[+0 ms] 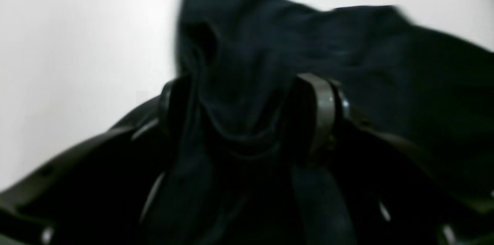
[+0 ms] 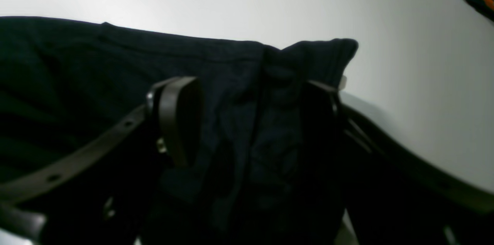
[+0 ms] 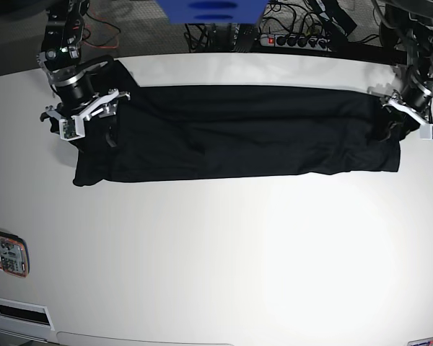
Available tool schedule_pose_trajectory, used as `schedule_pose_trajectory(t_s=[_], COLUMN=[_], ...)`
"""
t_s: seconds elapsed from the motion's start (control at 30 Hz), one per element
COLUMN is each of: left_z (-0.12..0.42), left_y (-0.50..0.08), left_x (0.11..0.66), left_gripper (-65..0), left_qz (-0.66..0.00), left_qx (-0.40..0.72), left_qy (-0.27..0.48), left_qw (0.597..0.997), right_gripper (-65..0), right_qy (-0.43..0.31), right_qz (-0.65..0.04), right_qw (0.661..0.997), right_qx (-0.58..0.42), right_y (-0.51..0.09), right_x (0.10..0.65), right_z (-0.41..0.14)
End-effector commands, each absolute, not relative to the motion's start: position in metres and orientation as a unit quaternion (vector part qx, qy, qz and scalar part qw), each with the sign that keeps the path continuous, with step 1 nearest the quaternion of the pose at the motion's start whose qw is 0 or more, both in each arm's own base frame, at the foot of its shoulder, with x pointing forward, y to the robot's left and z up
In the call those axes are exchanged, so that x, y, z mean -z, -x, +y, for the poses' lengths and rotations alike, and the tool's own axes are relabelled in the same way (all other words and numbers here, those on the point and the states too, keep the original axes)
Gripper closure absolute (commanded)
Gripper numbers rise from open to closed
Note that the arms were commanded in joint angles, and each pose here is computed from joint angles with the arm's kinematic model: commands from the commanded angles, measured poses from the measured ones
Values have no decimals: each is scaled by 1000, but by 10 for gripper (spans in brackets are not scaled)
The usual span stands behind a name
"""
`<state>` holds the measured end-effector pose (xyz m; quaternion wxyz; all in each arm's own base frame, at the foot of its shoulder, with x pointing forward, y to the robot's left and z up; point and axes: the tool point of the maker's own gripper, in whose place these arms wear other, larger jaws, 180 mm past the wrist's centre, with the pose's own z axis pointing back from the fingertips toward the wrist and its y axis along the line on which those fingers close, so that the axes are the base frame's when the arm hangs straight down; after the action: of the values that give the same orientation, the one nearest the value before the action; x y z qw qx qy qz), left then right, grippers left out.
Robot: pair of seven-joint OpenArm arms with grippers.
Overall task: Fold the T-shirt properly
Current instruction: 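Hold the strip end with the right gripper while the left gripper lifts away, then lift the strip end with the left gripper and fold it toward the middle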
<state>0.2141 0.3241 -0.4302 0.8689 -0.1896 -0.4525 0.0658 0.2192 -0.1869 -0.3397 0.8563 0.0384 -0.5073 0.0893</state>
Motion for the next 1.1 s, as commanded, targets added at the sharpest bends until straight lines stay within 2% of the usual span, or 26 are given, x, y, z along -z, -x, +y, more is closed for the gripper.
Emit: schedule_pose_trajectory(t_s=[0.0,0.23,0.33,0.4,0.5,0.53,0.8,0.93,1.07], left_z=[313,306,306,307,310,310,394,428,416], left_y=[-200,-201,-202,-204,-213,-222,-239,-240,-258], left_x=[452,454,454,452,448,444,437,417,392], left_gripper=[-371,-364,-317,-228,-32,0,0,0,0], left_qz=[-398,-399,-401,-402,-413,-421,-451,-454,-478], left_qx=[-44,-48,-48,-46,-47,-46,-145,-130,-85], left_qy=[186,194,194,193,191,191,126,93,97], left_qw=[897,895,894,894,889,886,872,877,869], right_gripper=[-387,-387,-387,-387,-387,-387,-387,-387,-387], right_qy=[-39,-39,-39,-39,-39,-39,-39,-39,-39], right_qz=[-523,-521,-521,-521,-521,-521,-521,-518,-518], right_qw=[847,848,848,848,848,848,848,850,850], right_qx=[-92,-92,-92,-92,-92,-92,-92,-91,-91], right_y=[-221,-220,-220,-220,-220,-220,-220,-217,-217], right_x=[330,331,331,331,331,331,331,333,333], right_z=[-187,-187,-187,-187,-187,-187,-187,-187,-187])
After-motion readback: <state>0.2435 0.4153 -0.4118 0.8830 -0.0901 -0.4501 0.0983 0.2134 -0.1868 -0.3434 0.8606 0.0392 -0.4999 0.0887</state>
